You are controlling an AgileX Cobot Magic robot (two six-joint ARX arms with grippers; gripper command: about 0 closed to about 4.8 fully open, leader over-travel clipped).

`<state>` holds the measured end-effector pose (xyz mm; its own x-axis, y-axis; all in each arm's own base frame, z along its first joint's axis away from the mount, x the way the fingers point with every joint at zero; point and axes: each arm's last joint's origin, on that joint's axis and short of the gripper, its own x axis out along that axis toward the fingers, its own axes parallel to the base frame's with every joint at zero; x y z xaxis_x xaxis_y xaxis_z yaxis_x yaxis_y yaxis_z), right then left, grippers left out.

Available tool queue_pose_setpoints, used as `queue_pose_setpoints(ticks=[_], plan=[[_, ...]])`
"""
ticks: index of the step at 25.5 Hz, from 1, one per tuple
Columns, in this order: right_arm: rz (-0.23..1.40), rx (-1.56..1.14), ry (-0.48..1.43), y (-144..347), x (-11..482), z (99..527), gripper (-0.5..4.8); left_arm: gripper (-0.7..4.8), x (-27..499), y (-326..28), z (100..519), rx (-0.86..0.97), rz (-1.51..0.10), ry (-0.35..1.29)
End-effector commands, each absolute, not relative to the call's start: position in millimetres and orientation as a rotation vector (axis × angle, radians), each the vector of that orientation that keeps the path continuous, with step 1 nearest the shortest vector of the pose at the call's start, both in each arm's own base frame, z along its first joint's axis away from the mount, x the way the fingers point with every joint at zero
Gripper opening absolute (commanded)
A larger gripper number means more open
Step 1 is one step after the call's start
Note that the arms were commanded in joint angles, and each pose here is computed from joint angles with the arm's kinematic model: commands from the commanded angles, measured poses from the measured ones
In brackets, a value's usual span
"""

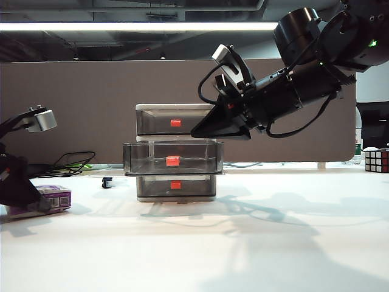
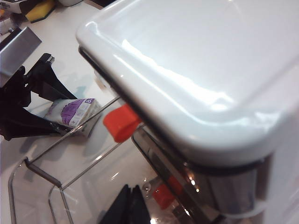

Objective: Open the second layer of the drawer on the table, pick up a pack of napkins on the table and put it in, and finally close the drawer.

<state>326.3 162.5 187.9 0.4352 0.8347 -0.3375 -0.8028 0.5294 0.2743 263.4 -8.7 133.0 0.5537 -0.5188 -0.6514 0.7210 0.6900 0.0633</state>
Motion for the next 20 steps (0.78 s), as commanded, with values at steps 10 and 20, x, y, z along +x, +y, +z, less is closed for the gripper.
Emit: queue_pose_setpoints(ticks=[10,20], plan=[[1.027,0.069,0.438,163.1,326.9,191.7,-0.05,2.19,258.2,-46.1,226.6,0.431,-0.838,0.368],[1.021,0.073,0.419,160.5,326.9,198.0,-0.05,2.19,262.1,-123.9,241.0,0.533,-1.055,0.274]])
